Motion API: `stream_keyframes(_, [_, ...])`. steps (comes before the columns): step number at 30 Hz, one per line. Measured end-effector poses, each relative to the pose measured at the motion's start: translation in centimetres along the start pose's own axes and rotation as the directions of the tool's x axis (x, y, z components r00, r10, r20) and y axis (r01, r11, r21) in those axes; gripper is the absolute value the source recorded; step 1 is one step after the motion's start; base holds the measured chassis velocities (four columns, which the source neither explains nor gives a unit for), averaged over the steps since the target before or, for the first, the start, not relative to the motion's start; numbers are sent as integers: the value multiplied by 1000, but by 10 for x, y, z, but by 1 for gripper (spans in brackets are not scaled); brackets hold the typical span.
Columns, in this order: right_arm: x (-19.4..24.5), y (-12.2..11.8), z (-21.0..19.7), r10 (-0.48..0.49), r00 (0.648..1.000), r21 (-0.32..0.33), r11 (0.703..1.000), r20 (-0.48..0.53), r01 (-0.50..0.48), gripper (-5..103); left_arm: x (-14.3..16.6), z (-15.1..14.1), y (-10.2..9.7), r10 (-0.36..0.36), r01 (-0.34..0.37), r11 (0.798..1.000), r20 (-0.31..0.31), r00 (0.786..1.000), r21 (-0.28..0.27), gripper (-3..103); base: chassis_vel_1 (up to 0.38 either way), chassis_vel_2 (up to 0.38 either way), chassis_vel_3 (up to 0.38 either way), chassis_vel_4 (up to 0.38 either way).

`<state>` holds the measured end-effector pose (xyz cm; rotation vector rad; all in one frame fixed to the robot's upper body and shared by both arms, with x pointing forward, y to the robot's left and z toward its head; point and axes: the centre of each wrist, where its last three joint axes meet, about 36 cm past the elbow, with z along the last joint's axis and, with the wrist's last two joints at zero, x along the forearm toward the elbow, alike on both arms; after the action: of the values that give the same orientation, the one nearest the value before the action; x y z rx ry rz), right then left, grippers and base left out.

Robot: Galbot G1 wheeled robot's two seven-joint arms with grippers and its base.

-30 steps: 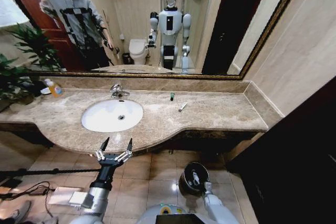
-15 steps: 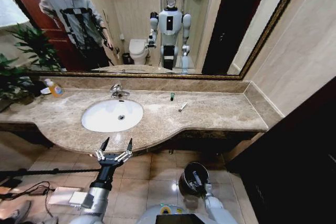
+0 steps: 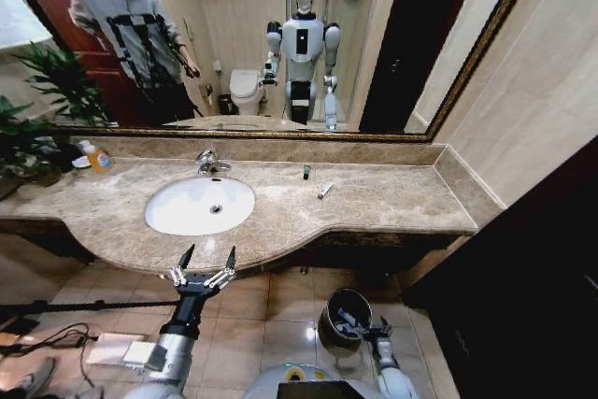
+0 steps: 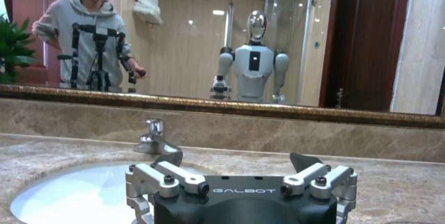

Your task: Pick up the trash from the sink and place it in the trash bin.

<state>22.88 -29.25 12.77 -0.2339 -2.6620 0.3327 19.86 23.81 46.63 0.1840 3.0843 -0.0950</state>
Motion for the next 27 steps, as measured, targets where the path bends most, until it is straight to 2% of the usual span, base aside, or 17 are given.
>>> stream_keyframes(2, [12,-5,-15,39,997,-11,999,66,-39,100,0,0,0,0,0,1000,0,1000,0,100,0,0,0,0])
stream_keyframes(5, [24,-9,-28,71,991,-36,997,111,-67,100,0,0,0,0,0,1000,0,1000,0,100,0,0,0,0])
stream_keyframes(8, [50,-18,-59,115,983,-73,992,141,-106,100,0,0,0,0,0,1000,0,1000,0,100,0,0,0,0])
stream_keyframes(11, [58,-22,-70,129,979,-86,989,159,-117,100,0,0,0,0,0,1000,0,1000,0,100,0,0,0,0])
stream_keyframes(14, [71,-30,-108,153,960,-141,982,235,-122,100,0,0,0,0,0,1000,0,1000,0,100,0,0,0,0])
stream_keyframes(15, [71,-30,-108,153,960,-141,982,235,-122,100,0,0,0,0,0,1000,0,1000,0,100,0,0,0,0])
stream_keyframes(16, [70,-32,-119,158,950,-165,979,268,-116,100,0,0,0,0,0,1000,0,1000,0,100,0,0,0,0])
stream_keyframes(18, [66,-35,-163,172,909,-229,969,380,-88,100,0,0,0,0,0,1000,0,1000,0,100,0,0,0,0])
stream_keyframes(19, [66,-35,-163,172,909,-229,969,380,-88,100,0,0,0,0,0,1000,0,1000,0,100,0,0,0,0])
stream_keyframes(21, [66,-37,-203,160,885,-268,963,437,-42,100,0,0,0,0,0,1000,0,1000,0,100,0,0,0,0])
stream_keyframes(22, [66,-37,-203,160,885,-268,963,437,-42,100,0,0,0,0,0,1000,0,1000,0,100,0,0,0,0])
stream_keyframes(25, [64,-37,-244,112,861,-287,957,497,41,100,0,0,0,0,0,1000,0,1000,0,100,0,0,0,0])
stream_keyframes(27, [63,-36,-250,100,857,-286,956,506,57,100,0,0,0,0,0,1000,0,1000,0,100,0,0,0,0])
